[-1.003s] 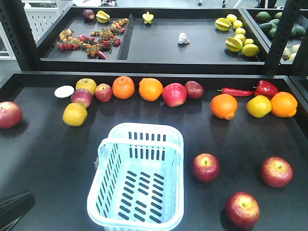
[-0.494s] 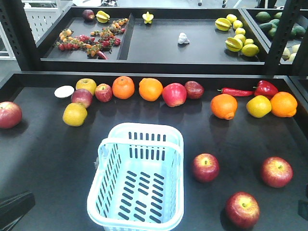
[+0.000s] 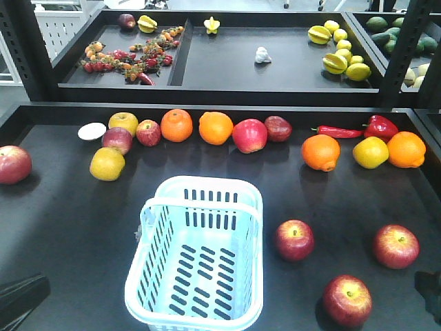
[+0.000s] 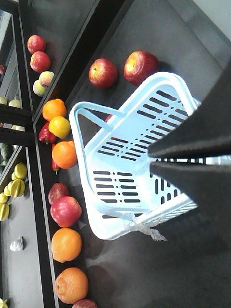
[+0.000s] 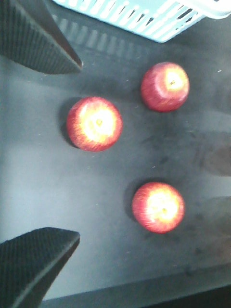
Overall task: Pick three apples into basket with both arms
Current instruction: 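Withdraw the left gripper from the basket handle, then lower the right gripper onto the red apple nearest the robot's right side and close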
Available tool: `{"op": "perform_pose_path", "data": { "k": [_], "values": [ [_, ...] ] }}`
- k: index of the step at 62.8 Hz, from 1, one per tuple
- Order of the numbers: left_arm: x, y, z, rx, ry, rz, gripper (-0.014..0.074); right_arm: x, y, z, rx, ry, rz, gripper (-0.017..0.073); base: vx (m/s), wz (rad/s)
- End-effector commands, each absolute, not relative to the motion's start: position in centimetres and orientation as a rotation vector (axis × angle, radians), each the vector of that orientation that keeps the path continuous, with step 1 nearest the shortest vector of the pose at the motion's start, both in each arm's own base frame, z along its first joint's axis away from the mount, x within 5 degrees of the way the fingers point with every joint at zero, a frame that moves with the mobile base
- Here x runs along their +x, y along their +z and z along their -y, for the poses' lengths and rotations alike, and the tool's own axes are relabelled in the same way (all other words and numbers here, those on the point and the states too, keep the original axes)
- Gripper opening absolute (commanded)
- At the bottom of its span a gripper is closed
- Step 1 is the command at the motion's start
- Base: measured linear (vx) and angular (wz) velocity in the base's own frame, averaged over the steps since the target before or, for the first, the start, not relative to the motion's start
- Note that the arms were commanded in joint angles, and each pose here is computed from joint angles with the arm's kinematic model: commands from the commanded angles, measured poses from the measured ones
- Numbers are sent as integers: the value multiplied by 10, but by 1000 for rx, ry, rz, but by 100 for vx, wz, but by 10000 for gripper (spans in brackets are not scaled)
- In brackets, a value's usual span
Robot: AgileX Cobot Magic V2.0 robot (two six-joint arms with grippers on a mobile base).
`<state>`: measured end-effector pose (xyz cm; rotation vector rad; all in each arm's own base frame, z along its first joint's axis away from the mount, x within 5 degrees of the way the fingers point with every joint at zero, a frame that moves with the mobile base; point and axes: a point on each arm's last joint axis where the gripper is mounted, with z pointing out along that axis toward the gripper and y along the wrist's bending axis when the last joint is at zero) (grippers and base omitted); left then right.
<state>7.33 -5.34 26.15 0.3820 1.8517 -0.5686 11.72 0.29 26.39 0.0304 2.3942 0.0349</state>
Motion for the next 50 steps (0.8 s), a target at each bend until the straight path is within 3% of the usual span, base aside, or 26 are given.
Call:
{"op": "perform_pose_path", "data": {
  "k": [1,12,23,50],
  "values": [
    [73,272,56,396,-596,-1809,-6,135,280,-1,45,15,-2356,631,0,0],
    [73,272,56,396,-596,-1809,-6,181,285,8,103,-118,-2430,627,0,0],
    [73,272,56,396,-596,-1809,-6,232,289,9,242,-121,-2538,619,0,0],
    [73,272,56,396,-596,-1809,-6,326,270,15,202,-176,-2770,609,0,0]
  ]
}}
